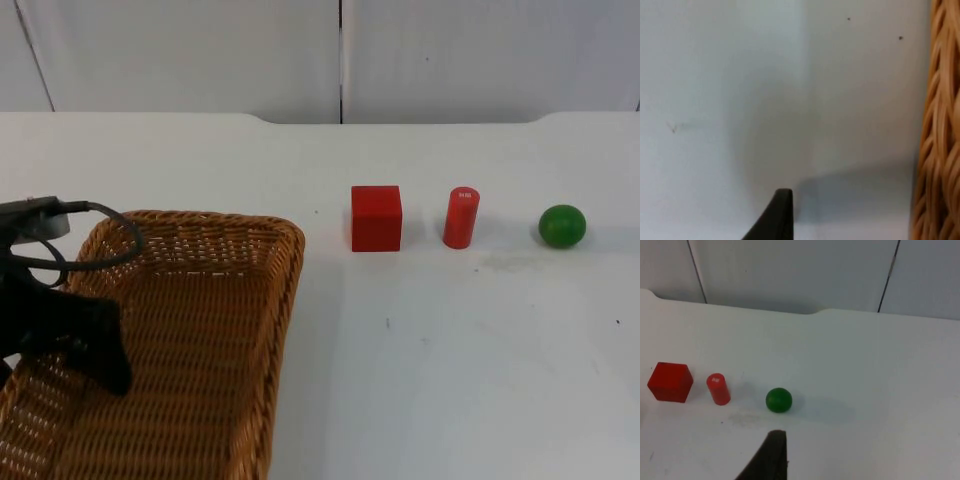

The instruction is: Pick up the basket with the left hand and place the object to the left of the red cylinder into the basket with the right hand.

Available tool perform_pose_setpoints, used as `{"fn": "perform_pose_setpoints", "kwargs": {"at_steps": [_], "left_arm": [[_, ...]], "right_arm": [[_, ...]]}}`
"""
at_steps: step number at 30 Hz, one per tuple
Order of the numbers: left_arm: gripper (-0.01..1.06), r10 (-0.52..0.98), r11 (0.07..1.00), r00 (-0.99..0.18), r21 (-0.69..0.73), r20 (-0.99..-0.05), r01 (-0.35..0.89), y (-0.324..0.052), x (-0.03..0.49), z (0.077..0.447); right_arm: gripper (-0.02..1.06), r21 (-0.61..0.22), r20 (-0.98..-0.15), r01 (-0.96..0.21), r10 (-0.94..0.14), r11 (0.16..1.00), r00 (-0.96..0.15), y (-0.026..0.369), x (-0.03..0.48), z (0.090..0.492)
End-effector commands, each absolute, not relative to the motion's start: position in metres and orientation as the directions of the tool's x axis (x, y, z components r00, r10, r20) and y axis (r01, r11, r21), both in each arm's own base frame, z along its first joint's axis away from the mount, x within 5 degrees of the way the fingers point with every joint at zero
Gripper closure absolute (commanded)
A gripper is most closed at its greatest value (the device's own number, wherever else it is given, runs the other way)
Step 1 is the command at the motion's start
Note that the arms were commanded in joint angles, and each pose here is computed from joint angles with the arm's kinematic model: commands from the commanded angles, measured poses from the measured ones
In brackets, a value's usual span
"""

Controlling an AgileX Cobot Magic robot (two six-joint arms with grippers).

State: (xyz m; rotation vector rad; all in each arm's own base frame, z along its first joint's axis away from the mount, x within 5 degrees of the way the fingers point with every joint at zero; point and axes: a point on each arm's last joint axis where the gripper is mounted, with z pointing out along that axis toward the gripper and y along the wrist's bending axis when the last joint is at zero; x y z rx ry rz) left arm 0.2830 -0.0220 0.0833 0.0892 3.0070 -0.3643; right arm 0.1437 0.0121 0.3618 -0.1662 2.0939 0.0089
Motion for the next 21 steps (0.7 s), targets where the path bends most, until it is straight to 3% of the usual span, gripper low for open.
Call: {"fn": "perform_pose_setpoints", "kwargs": {"at_steps": [1, 7, 11, 12, 16, 17, 21], "left_arm": [[0.05, 0.037, 0.971, -0.990, -0.231, -0.133, 0.067, -0.0223, 0.2852, 0.0832], [0.06, 0.034, 0.973, -0.989, -0.222, -0.147, 0.066, -0.0216, 0.2865, 0.0832], [0.31, 0.035, 0.974, -0.987, -0.214, -0.158, 0.068, -0.0209, 0.2875, 0.0832], [0.31, 0.035, 0.974, -0.987, -0.214, -0.158, 0.068, -0.0209, 0.2875, 0.0832], [0.59, 0.020, 0.973, -0.988, -0.225, -0.154, 0.054, -0.0217, 0.2874, 0.0834], [0.59, 0.020, 0.973, -0.988, -0.225, -0.154, 0.054, -0.0217, 0.2874, 0.0834], [0.95, -0.051, 0.965, -0.987, -0.263, -0.153, -0.009, -0.0242, 0.2887, 0.0848]], "right_arm": [[-0.01, -0.062, -0.866, -0.121, -0.114, 0.991, -0.487, 0.0121, 0.1450, 0.3646], [-0.01, -0.062, -0.868, -0.121, -0.113, 0.991, -0.483, 0.0121, 0.1446, 0.3652], [-0.01, -0.066, -0.868, -0.121, -0.116, 0.991, -0.483, 0.0119, 0.1446, 0.3652], [-0.01, -0.066, -0.868, -0.121, -0.116, 0.991, -0.483, 0.0119, 0.1446, 0.3652], [-0.01, -0.066, -0.868, -0.121, -0.116, 0.991, -0.483, 0.0119, 0.1446, 0.3652], [-0.01, -0.066, -0.868, -0.121, -0.116, 0.991, -0.483, 0.0119, 0.1446, 0.3652], [-0.01, -0.066, -0.868, -0.121, -0.116, 0.991, -0.483, 0.0119, 0.1446, 0.3652]]}}
